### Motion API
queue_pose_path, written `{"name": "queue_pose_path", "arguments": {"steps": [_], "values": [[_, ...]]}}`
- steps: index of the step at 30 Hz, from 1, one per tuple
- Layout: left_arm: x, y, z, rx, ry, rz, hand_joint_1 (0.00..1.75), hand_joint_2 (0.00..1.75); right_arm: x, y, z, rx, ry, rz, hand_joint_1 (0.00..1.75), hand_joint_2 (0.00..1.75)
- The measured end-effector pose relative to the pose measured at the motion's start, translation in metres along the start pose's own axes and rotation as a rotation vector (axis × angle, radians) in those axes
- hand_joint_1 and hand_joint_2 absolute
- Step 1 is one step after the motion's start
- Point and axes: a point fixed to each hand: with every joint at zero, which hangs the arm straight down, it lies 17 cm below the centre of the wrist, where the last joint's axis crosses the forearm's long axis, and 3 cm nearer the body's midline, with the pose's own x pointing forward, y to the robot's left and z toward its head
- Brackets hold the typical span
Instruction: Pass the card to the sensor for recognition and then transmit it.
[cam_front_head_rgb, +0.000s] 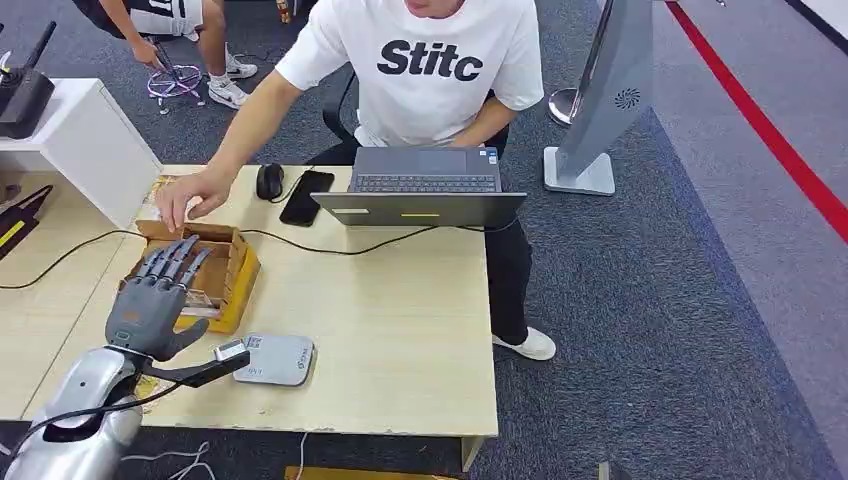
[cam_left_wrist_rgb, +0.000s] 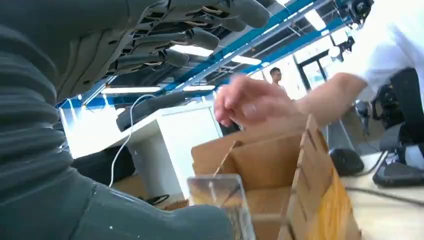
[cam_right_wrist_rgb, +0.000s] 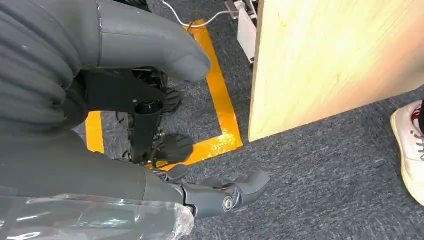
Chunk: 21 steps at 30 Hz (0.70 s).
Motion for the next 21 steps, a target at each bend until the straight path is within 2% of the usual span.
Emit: {"name": "queue_pose_path", "arguments": {"steps": [21], "values": [[-0.003, -0.015, 0.01, -0.039, 0.007, 0.008, 0.0, 1.75, 0.0, 0.0, 0.0, -0.001, 0.0, -0.002, 0.0, 1.75]]}}
